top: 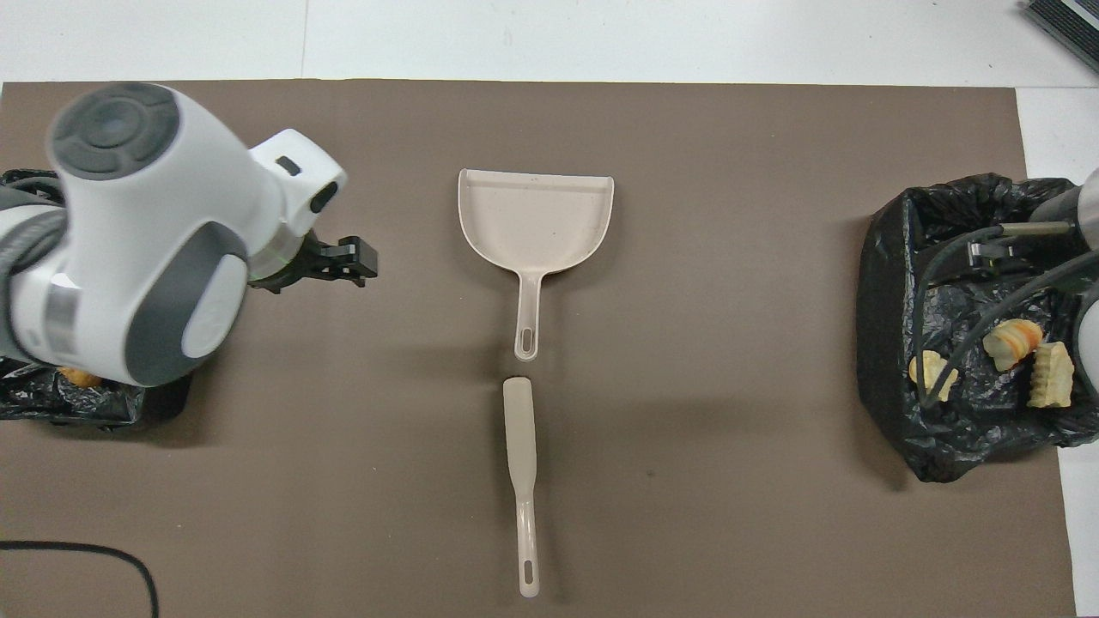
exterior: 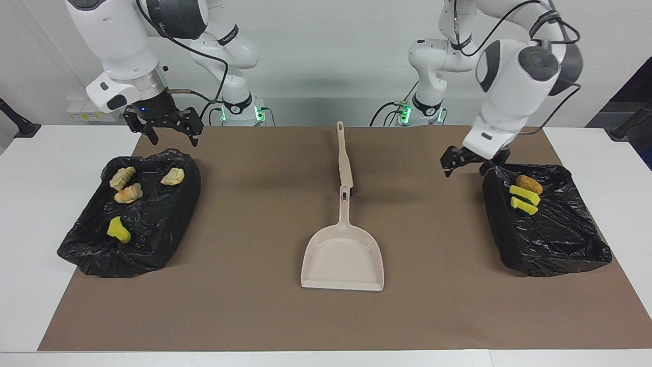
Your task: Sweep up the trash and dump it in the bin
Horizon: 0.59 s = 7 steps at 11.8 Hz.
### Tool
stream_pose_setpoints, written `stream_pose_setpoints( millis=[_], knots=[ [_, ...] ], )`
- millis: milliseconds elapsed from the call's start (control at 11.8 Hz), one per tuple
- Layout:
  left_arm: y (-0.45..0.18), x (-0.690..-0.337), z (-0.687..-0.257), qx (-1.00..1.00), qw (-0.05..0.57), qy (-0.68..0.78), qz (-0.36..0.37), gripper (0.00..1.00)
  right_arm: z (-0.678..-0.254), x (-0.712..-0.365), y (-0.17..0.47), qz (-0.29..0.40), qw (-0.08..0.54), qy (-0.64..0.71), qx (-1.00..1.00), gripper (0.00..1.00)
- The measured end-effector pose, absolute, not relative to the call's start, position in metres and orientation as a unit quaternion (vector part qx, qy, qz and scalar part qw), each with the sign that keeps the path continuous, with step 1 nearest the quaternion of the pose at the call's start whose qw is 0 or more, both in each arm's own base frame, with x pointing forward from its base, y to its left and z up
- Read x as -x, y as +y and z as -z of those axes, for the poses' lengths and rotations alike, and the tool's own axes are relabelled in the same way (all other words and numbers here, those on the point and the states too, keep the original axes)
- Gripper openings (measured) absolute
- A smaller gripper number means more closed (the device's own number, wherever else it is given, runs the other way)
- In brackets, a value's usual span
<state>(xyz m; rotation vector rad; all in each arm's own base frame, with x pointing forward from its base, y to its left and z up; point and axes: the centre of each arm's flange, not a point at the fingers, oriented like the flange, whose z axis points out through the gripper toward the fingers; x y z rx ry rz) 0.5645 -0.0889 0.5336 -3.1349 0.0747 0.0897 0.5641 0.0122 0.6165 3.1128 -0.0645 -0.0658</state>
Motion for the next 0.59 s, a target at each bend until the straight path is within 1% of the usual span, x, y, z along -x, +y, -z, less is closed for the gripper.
stream_pose_setpoints(
  millis=[254,423,593],
  knots=[
    [-0.021,-0.56,-0.553,0.999,-0.001,0.033,-0.014,1.0,-0.617,-0.564,0.012,0.021,0.014,-0.021,-0.999,1.0],
    [-0.01,-0.555,-0.585,0.999,-0.001,0.03,0.016,1.0,-0.617,-0.564,0.012,0.021,0.014,-0.021,-0.999,1.0],
    [-0.016,-0.546,-0.629,0.999,0.0,0.036,0.039,1.0,-0.617,-0.564,0.012,0.021,0.014,-0.021,-0.999,1.0]
  ],
)
